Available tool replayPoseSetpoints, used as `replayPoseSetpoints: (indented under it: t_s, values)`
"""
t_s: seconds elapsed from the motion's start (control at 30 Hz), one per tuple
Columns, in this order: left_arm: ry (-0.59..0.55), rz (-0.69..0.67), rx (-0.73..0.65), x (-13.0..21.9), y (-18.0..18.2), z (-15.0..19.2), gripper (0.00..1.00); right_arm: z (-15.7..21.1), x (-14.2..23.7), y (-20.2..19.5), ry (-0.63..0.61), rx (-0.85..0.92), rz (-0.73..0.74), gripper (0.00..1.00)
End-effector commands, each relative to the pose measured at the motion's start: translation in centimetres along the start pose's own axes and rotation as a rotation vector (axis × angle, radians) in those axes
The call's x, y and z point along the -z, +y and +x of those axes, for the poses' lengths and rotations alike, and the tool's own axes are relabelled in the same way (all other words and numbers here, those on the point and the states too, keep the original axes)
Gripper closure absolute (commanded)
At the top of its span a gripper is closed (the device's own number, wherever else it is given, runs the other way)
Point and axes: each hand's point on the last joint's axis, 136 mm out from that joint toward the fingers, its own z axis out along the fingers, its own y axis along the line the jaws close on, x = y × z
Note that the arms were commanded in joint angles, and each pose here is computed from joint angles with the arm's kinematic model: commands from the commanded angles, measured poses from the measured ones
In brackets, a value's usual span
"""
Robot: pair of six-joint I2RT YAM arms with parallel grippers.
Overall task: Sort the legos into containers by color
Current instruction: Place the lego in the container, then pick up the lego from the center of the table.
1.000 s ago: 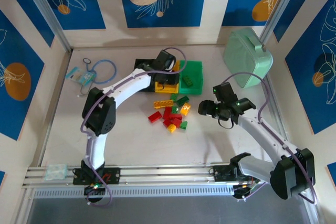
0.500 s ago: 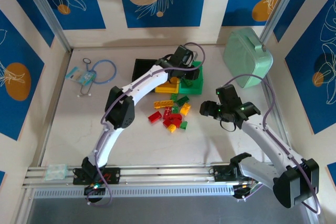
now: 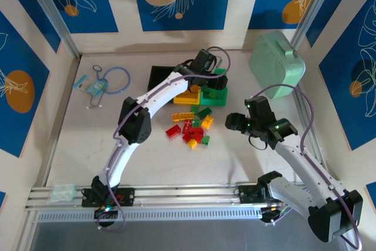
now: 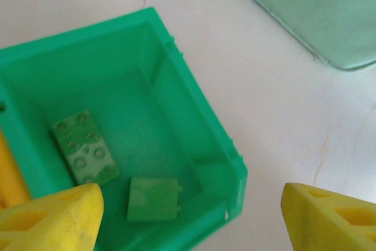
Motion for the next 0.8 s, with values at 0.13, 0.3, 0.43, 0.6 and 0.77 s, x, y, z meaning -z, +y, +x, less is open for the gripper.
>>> replayPoseSetpoints:
  t_s: [0.13, 0.3, 0.43, 0.6, 0.77]
  values:
    - [-0.076, -0.024, -0.052, 6.2, -0.2, 0.3, 0.22, 0.7, -0.5, 0.4, 0.045, 0.002, -0.020, 0.27]
    - [-0.030, -0.063, -0.048, 7.1, 1.5, 4.2, 0.24, 1.1, -1.0, 0.6, 0.071, 0.016, -0.024, 0.27]
    - [0.024, -0.101, -0.020, 7.2, 3.3, 7.4, 0.25, 1.4, -1.2, 0.9, 0.081, 0.028, -0.024, 0.27]
    - [0.066, -0.146, 0.013, 8.1, 5.2, 11.4, 0.25, 2.0, -1.6, 1.0, 0.098, 0.040, -0.019, 0.26]
    - [0.132, -0.178, 0.022, 9.0, 6.7, 16.0, 0.26, 2.6, -2.0, 1.0, 0.115, 0.054, -0.007, 0.25]
